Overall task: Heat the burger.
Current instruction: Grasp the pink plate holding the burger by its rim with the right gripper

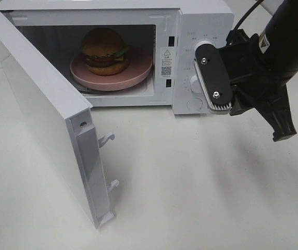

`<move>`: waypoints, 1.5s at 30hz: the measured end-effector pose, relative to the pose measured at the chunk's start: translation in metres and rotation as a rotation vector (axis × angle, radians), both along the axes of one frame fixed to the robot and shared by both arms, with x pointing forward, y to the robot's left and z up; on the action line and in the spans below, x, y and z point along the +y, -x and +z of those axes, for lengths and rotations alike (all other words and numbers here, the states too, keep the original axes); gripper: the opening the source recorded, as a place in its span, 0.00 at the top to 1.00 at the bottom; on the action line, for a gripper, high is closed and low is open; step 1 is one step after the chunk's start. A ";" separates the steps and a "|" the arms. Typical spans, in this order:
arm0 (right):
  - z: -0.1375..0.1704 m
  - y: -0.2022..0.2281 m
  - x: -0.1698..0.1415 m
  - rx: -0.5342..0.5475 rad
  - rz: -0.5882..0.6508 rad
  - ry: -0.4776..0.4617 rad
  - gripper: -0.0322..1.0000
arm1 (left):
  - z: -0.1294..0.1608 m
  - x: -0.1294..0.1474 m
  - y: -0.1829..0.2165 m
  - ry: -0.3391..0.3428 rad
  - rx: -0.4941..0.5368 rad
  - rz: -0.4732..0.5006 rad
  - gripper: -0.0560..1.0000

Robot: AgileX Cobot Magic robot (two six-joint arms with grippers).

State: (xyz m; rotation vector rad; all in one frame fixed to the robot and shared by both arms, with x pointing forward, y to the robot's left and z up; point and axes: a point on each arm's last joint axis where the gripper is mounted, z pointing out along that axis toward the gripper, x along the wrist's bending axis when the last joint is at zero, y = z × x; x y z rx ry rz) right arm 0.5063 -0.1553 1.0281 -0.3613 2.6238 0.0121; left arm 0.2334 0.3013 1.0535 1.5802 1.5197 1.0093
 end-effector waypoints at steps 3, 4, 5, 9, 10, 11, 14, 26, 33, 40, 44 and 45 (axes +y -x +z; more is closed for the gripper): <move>0.001 -0.002 0.002 -0.032 0.076 0.018 0.76 | 0.000 0.000 0.000 0.000 0.000 0.000 0.01; 0.002 -0.003 0.003 -0.043 0.096 0.021 0.73 | 0.000 0.000 0.000 0.000 0.000 0.000 0.01; 0.002 -0.003 0.003 -0.043 0.096 0.021 0.73 | 0.000 0.000 0.000 0.000 0.000 0.000 0.01; 0.004 -0.006 0.005 -0.095 0.132 0.009 0.54 | 0.000 0.000 0.000 0.000 0.000 0.000 0.01; 0.004 -0.006 0.005 -0.095 0.132 0.009 0.54 | 0.000 0.000 0.000 0.000 0.000 0.000 0.01; 0.005 -0.008 0.006 -0.114 0.131 -0.002 0.45 | 0.000 0.000 0.000 0.000 0.000 0.000 0.01; 0.008 -0.010 0.009 -0.146 0.081 -0.067 0.23 | 0.000 0.000 0.000 0.000 0.000 0.000 0.01; 0.006 -0.015 0.017 -0.179 0.072 -0.113 0.07 | 0.000 0.000 0.000 0.000 0.000 0.000 0.01; -0.002 -0.025 0.047 -0.201 0.135 -0.093 0.07 | 0.000 0.000 0.000 -0.003 0.000 -0.001 0.01; -0.008 -0.038 0.066 -0.220 0.164 -0.092 0.08 | 0.000 0.000 0.000 -0.004 0.000 -0.002 0.01; -0.014 -0.045 0.077 -0.229 0.186 -0.093 0.08 | 0.000 0.000 0.000 -0.004 0.000 -0.002 0.01; -0.015 -0.047 0.080 -0.231 0.187 -0.099 0.09 | 0.000 0.000 0.000 -0.004 0.000 -0.002 0.01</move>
